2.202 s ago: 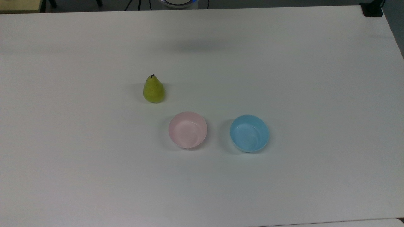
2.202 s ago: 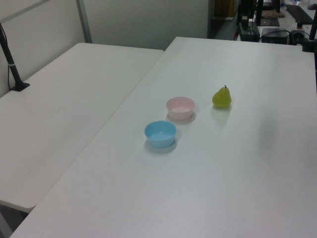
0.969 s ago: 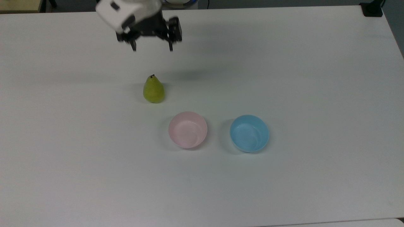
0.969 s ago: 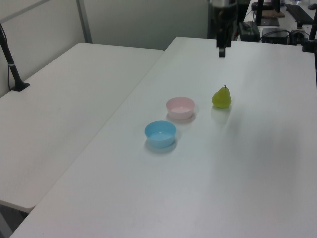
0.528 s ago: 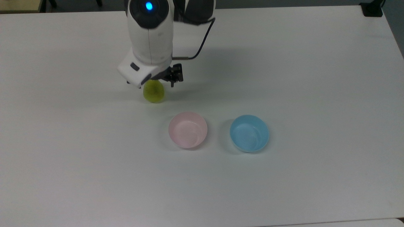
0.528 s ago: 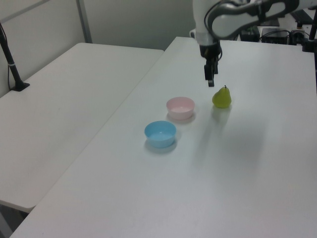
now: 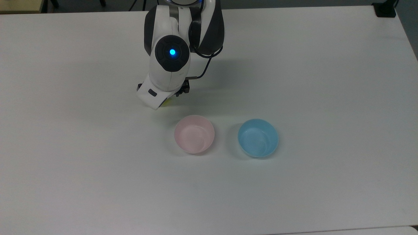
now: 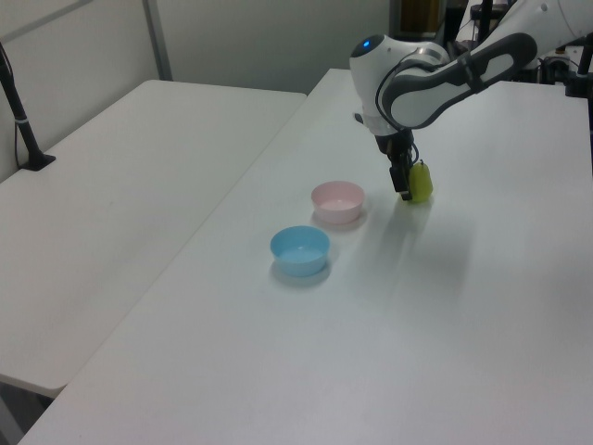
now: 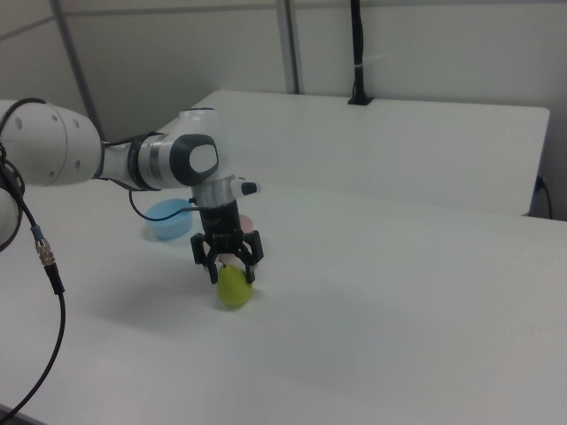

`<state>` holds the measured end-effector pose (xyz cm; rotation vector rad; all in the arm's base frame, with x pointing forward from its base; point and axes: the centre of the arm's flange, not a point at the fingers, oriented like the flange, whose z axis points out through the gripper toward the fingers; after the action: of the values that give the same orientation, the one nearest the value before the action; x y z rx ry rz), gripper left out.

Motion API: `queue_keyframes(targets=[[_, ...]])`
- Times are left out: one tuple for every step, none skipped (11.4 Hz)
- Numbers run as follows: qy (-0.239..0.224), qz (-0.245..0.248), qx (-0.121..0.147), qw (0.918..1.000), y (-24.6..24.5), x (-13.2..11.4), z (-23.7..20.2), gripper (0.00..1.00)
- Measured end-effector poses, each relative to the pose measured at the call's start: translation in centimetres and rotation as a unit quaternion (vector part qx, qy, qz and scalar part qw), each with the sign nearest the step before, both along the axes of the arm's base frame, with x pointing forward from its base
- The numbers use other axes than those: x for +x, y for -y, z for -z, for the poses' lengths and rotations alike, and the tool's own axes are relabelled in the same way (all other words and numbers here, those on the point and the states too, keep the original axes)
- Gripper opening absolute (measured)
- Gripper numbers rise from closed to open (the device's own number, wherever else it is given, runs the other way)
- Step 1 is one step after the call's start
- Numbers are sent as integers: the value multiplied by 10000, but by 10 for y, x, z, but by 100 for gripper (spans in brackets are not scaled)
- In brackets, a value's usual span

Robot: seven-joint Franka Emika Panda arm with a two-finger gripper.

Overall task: Place the pear in the bowl
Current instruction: 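Close the gripper around the pear and lift it, then carry the held pear over the pink bowl and lower it in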

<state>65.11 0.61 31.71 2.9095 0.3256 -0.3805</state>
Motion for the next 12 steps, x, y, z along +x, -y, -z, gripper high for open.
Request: queue_keyframes(targets=[[-27, -40, 6, 10000, 0, -1, 2, 81], [-40, -102, 21, 9999, 1, -1, 2, 74], [-45, -161, 36, 9999, 1, 0, 1, 69], [-44, -195, 46, 9998, 2, 0, -1, 69], [-62, -241, 59, 9997, 4, -1, -4, 69], [-65, -264, 69, 9996, 6, -2, -10, 69], [-10, -268, 80, 9996, 6, -1, -22, 69], [106, -250, 134, 9995, 5, 0, -35, 69], [245, -194, 263, 9992, 2, 3, -49, 69], [400, -79, 429, 9982, -2, 8, -62, 69], [581, 104, 566, 9967, -6, 14, -74, 69], [866, 314, 663, 9935, -12, 21, -87, 69]])
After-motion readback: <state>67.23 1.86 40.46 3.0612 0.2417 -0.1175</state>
